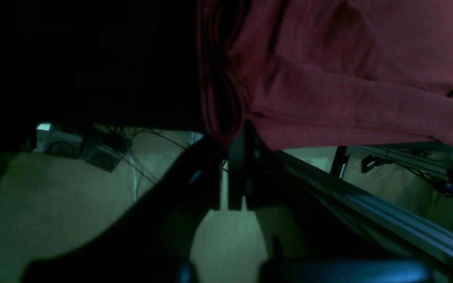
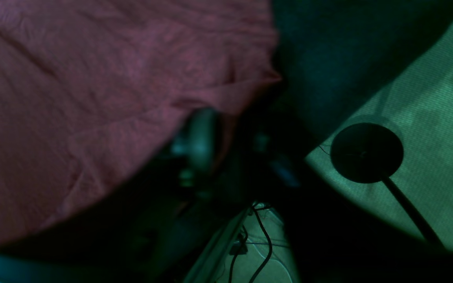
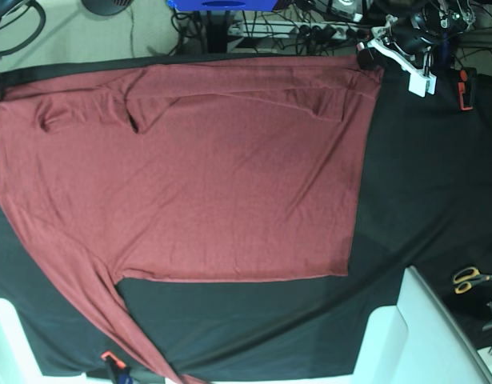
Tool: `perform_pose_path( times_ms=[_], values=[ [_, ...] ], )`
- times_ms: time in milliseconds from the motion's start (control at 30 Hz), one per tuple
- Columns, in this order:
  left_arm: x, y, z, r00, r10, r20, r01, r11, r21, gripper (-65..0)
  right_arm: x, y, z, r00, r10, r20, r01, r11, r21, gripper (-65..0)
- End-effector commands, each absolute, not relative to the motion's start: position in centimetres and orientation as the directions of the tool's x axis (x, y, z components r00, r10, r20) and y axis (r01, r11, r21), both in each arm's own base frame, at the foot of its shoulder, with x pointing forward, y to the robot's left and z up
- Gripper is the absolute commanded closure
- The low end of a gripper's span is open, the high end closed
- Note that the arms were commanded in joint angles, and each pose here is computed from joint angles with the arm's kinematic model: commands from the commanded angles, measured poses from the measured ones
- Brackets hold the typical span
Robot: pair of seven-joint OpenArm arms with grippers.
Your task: Fold the T-shirt properly
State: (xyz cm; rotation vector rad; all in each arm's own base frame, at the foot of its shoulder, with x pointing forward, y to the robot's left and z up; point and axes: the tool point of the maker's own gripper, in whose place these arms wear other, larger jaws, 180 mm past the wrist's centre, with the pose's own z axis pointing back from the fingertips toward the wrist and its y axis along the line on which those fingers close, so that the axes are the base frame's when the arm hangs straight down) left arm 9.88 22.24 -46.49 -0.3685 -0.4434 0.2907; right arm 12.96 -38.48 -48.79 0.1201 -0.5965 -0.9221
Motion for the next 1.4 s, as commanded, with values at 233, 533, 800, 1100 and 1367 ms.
perform_pose_path(
  times_ms=[233,533,800,1100,1367],
  values=[
    [10.1,22.7,-46.1,0.856,0.349,0.381,-0.190,0.898,-0.398,-34.1,13.8,-39.4,-47.7,0.429,-0.765,0.480,0.704,0.616,0.353,-38.3],
    [8.4,26.9,-46.2,0.806,0.452,0.381,-0.323,0.877,-0.356,-60.4,12.5,-41.0,-47.1,0.363,-0.787,0.498,0.742,0.568,0.357,-38.7],
    [7.9,33.1,-44.5,0.738,0.506,0.446,-0.419,0.862,-0.284,-60.6,13.0,-43.8,-43.1,0.342,-0.715,0.610,0.730,0.611,0.307,-38.7],
    [13.9,33.6,-38.2,0.734,0.279,0.620,-0.225,0.960,-0.166,-60.2,26.1,-44.8,-37.5,0.494,-0.470,0.731,0.478,0.850,0.223,-38.9],
    [15.9,32.1,-36.8,0.734,0.193,0.651,-0.131,0.981,-0.143,-60.2,37.5,-44.6,-39.7,0.504,-0.411,0.760,0.376,0.896,0.236,-39.0]
  ],
)
